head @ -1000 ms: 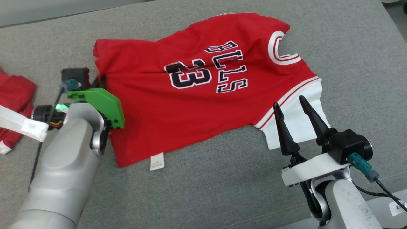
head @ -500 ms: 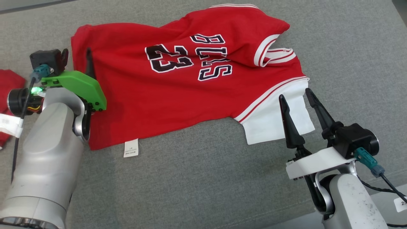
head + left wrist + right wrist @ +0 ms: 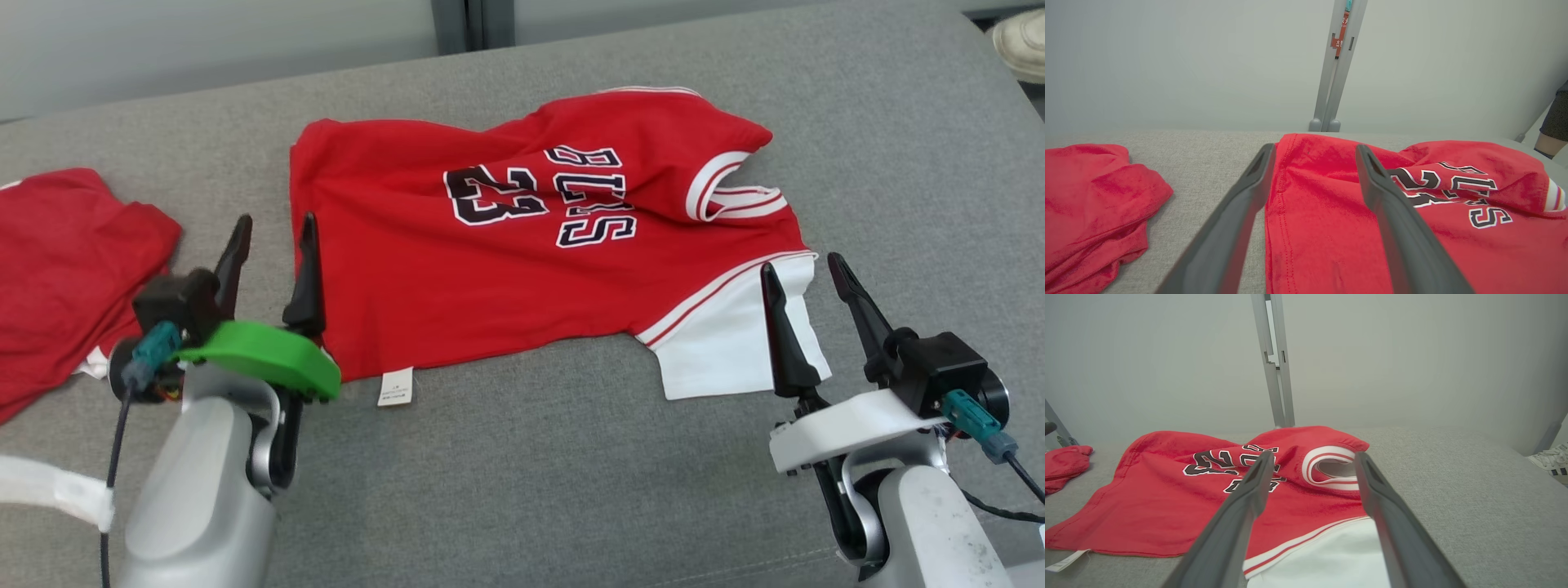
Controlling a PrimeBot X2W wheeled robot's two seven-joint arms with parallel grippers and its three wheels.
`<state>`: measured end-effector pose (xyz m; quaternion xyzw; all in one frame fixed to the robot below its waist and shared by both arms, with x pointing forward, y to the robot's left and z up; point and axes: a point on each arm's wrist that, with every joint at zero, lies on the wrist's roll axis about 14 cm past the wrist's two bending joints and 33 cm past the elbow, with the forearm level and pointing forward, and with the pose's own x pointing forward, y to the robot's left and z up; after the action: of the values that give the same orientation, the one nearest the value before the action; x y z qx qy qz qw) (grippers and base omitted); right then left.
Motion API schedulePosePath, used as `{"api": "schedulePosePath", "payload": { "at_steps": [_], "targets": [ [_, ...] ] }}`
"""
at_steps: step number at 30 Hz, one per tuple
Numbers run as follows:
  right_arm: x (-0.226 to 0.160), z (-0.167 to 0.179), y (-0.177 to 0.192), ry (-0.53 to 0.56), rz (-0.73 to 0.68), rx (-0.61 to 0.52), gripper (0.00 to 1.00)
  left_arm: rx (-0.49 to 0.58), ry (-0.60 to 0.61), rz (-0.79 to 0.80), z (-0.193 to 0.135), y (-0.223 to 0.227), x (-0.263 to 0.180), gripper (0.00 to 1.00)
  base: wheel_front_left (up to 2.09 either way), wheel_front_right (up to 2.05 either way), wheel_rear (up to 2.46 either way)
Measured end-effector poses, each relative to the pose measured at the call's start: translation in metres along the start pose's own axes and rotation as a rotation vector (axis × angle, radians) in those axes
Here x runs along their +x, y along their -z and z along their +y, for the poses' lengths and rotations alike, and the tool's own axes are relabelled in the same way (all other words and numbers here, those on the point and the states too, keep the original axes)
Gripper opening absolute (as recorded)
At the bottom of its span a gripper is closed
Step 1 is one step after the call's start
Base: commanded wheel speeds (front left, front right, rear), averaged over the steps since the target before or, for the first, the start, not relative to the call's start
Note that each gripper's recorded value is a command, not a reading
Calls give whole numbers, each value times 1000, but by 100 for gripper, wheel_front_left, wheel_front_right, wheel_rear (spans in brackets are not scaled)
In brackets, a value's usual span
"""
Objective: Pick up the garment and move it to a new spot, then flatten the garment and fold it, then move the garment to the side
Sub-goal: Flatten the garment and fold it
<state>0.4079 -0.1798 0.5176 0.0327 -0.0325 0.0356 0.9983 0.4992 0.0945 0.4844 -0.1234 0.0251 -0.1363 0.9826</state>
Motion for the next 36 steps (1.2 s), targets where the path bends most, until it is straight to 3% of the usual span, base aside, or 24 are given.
{"api": "schedulePosePath", "payload": {
  "at_steps": [15, 30, 36],
  "targets": [
    [-36, 0, -1, 10, 29, 9, 100, -14, -85, -82, 6, -9, -121, 100, 0, 0, 0],
    [-43, -5, 0, 21, 41, 15, 100, -20, -142, -103, 16, -11, -140, 100, 0, 0, 0],
    [-42, -11, 4, 37, 70, 12, 100, -28, -141, -12, 17, 14, -140, 100, 0, 0, 0]
  ]
}}
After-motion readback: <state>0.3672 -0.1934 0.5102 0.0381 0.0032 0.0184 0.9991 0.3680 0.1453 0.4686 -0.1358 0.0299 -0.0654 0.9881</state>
